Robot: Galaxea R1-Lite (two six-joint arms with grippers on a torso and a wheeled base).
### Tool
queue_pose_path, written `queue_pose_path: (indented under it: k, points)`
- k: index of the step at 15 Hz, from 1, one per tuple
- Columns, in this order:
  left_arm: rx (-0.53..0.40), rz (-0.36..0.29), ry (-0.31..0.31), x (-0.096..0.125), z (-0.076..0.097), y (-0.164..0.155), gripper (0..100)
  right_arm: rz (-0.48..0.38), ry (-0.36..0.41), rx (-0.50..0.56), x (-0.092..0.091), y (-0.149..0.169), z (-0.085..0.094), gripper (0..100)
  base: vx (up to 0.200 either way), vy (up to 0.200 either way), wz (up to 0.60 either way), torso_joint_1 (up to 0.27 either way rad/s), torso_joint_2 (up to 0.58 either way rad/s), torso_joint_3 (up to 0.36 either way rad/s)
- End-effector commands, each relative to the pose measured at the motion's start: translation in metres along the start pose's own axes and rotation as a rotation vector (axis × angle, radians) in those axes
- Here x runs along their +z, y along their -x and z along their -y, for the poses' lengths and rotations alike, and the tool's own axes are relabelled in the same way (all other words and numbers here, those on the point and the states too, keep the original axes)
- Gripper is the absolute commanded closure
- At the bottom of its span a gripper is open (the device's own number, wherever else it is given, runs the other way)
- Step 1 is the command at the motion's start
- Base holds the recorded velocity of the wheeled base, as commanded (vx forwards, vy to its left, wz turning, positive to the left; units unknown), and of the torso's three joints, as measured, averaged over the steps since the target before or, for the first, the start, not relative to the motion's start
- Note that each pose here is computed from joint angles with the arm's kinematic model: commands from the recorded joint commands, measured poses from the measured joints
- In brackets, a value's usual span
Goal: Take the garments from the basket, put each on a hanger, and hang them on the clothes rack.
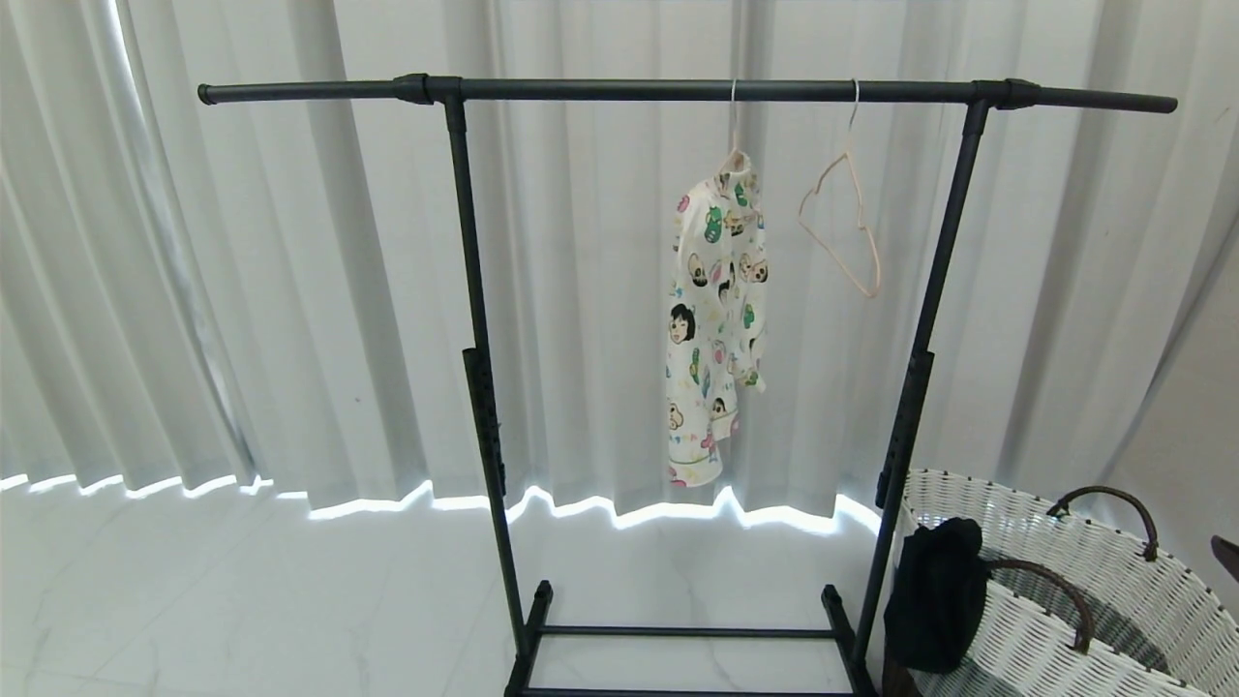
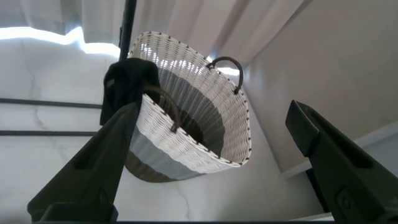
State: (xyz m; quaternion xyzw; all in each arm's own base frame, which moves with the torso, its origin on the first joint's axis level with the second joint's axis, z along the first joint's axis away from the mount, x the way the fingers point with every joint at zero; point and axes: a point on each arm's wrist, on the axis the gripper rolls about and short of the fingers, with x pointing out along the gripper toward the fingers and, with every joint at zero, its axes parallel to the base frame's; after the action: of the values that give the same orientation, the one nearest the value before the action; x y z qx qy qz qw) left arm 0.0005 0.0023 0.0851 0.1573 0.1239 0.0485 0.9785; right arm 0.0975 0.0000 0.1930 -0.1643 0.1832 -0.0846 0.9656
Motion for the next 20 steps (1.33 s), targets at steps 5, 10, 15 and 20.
queue_pose_path:
  k: [5,10,15,20]
  points:
    - [-0.017,-0.052,-0.006,0.001,0.0002,-0.0045,0,-0.014,0.018,0.003,-0.0024,-0.002,-0.0013,0,0.0,-0.16,0.0,0.001,0.0,0.003]
    - [-0.034,-0.047,-0.01,0.001,0.0003,-0.0046,0,-0.017,0.019,0.006,-0.0026,-0.0023,-0.0015,0,0.0,-0.2,0.0,0.001,0.0,0.004]
    - [-0.069,-0.034,-0.02,0.0011,0.0005,-0.0045,0,-0.038,0.04,0.012,-0.0097,-0.0034,-0.0038,0,0.0,0.0,0.0,0.0,0.0,0.0]
    - [-0.072,-0.039,-0.021,0.0012,0.0005,-0.005,0,-0.036,0.041,0.012,-0.0097,-0.0031,-0.0037,0,0.04,0.0,0.0,0.001,0.0,0.0]
